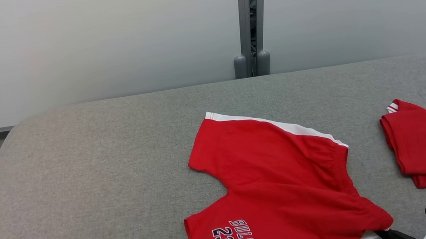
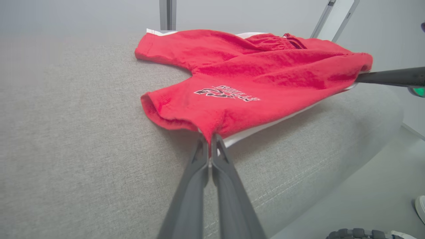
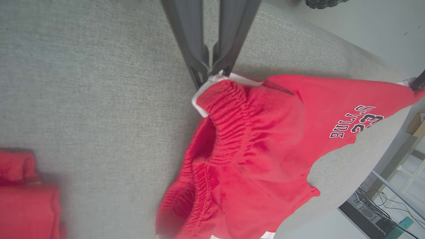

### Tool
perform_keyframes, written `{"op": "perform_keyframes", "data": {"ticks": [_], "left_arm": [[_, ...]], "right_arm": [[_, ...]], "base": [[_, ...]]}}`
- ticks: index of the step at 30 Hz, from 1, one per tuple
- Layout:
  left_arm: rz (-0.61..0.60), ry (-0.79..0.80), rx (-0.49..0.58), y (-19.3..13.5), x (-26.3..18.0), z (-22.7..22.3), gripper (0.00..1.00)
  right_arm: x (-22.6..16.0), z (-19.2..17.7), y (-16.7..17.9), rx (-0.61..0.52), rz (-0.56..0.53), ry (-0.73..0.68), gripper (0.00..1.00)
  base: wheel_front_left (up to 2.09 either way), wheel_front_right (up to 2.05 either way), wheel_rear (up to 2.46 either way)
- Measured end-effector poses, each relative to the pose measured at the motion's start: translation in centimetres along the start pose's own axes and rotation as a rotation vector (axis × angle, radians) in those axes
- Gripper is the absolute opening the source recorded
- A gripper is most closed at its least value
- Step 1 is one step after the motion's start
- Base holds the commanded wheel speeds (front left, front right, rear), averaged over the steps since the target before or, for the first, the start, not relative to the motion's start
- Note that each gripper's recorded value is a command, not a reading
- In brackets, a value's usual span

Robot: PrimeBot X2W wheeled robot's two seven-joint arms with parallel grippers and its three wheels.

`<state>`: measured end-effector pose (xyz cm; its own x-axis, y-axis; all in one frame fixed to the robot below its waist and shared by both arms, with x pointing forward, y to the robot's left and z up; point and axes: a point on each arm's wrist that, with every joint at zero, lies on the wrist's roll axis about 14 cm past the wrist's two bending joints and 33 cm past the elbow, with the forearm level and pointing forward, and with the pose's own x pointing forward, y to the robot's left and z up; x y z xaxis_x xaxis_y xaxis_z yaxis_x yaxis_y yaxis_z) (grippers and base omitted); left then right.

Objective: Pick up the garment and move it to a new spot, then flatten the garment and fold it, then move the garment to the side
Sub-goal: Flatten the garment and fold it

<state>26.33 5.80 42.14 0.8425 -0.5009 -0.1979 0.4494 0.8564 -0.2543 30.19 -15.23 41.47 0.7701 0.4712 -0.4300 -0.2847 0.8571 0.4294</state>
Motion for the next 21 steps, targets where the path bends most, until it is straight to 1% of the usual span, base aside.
{"op": "perform_keyframes", "data": {"ticks": [3,8,14,21], "left_arm": [[-0.005,-0.009,0.014,0.2,0.5,0.9,0.00],[0.009,-0.088,0.049,1.5,2.7,4.7,0.00],[-0.006,-0.180,0.053,1.9,6.2,9.1,0.00],[-0.007,-0.220,0.064,2.6,10.9,12.2,0.00]], "right_arm": [[-0.1,0.2,0.1,0.000,0.005,0.002,0.00],[0.3,1.8,0.2,0.003,0.009,-0.038,0.00],[1.3,3.9,-0.1,0.025,-0.002,-0.100,0.00],[3.7,6.3,-0.5,0.023,-0.014,-0.153,0.00]], "base": [[0.00,0.00,0.00],[0.00,0.00,0.00],[0.00,0.00,0.00],[0.00,0.00,0.00]]}}
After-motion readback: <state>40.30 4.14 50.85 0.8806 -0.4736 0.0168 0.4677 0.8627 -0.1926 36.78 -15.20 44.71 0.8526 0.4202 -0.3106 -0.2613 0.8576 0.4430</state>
